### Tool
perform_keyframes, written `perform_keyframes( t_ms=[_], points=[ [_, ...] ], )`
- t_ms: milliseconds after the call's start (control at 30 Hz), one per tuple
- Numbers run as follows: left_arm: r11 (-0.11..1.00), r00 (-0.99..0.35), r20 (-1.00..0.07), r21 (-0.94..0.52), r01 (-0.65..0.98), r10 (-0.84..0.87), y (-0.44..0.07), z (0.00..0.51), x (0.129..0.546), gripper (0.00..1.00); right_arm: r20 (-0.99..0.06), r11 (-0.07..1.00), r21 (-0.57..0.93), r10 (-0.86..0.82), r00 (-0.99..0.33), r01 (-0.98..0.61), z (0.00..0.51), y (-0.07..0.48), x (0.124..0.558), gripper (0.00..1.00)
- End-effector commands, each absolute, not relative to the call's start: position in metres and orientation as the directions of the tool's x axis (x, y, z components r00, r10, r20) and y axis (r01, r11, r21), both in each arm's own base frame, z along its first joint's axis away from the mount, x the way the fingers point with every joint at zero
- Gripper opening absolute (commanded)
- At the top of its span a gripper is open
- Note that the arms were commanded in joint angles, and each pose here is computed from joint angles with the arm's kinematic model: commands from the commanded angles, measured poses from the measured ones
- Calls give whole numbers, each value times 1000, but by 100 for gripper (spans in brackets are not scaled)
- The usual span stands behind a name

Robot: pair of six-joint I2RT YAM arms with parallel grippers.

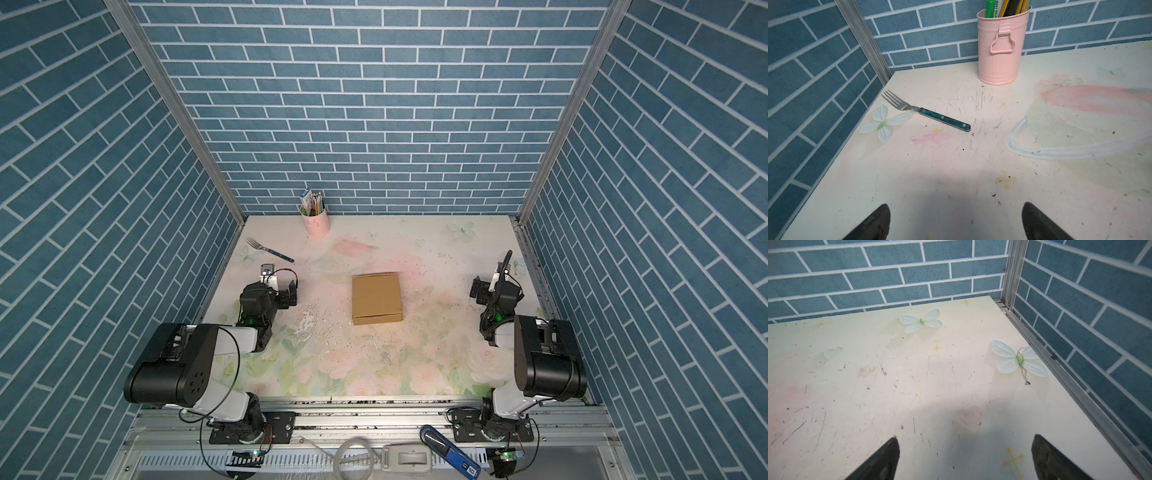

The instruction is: Fold the paper box

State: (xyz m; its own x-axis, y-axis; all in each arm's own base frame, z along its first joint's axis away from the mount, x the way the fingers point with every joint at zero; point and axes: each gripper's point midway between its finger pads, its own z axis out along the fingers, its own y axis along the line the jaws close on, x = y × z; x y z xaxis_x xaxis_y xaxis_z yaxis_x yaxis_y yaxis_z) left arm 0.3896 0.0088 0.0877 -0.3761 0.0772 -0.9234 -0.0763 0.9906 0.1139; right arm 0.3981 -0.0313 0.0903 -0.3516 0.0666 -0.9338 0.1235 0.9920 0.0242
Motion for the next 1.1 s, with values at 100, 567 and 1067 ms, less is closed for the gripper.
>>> perform_keyframes(
  t_ms=[100, 567, 1067],
  points=[
    [990, -359, -930, 116, -82, 79, 10, 94, 395, 100, -932, 996, -4, 29, -361, 89, 89, -26, 395, 99],
    [990, -359, -930, 115, -82, 79, 10, 94, 394, 100, -932, 996, 0, 30, -361, 84, 88, -25, 395, 99],
    [990, -356, -931, 114, -78, 79, 10, 94, 394, 100, -932, 996, -1, 31, -361, 88, 88, -25, 395, 99]
  ],
)
